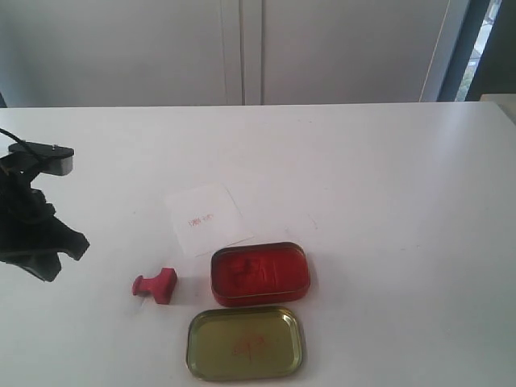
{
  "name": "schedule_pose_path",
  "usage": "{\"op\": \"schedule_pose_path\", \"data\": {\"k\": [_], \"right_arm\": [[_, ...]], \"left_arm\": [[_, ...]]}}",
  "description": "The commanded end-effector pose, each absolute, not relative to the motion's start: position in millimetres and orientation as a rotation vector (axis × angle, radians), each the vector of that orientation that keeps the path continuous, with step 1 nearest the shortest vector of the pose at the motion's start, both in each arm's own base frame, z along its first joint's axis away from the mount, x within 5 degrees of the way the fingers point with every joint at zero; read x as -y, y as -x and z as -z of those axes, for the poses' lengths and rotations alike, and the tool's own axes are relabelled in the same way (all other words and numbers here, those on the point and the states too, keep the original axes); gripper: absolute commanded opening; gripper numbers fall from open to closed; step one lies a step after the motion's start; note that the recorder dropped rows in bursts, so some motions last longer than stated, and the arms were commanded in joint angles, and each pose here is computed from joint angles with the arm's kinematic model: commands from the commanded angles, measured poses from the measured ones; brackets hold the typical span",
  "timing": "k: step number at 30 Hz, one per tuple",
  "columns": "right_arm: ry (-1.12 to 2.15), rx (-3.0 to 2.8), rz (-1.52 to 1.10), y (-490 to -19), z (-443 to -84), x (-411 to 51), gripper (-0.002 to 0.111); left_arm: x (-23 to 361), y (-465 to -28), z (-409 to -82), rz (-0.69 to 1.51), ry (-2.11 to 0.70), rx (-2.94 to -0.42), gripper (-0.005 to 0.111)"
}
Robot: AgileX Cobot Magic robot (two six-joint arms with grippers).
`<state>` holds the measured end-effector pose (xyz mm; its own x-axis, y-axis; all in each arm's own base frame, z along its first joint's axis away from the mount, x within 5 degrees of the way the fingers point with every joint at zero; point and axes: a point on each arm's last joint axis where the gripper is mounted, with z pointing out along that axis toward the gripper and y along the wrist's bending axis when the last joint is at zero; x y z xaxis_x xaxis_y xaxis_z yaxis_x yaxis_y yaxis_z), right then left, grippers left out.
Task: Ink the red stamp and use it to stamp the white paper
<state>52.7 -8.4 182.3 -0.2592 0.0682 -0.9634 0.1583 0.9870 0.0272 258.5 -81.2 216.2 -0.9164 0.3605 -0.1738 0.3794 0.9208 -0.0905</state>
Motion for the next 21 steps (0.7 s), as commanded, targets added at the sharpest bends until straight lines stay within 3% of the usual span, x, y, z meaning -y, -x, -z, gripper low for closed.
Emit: {"op": "schedule_pose_path", "data": {"k": [1, 12, 21], "right_arm": [[-0.162, -1.820, 0.084, -53, -182, 8, 0.000], [-0.163, -1.820, 0.082, -53, -182, 8, 0.000], [-0.163, -1.820, 0.082, -53, -182, 8, 0.000]], "left_arm": [[83, -255, -220, 0.170, -0.574, -2.941, 0.000], [78, -234, -255, 0.188, -0.552, -2.812, 0.000], [71, -207, -260, 0.210, -0.519, -2.737, 0.000]]}}
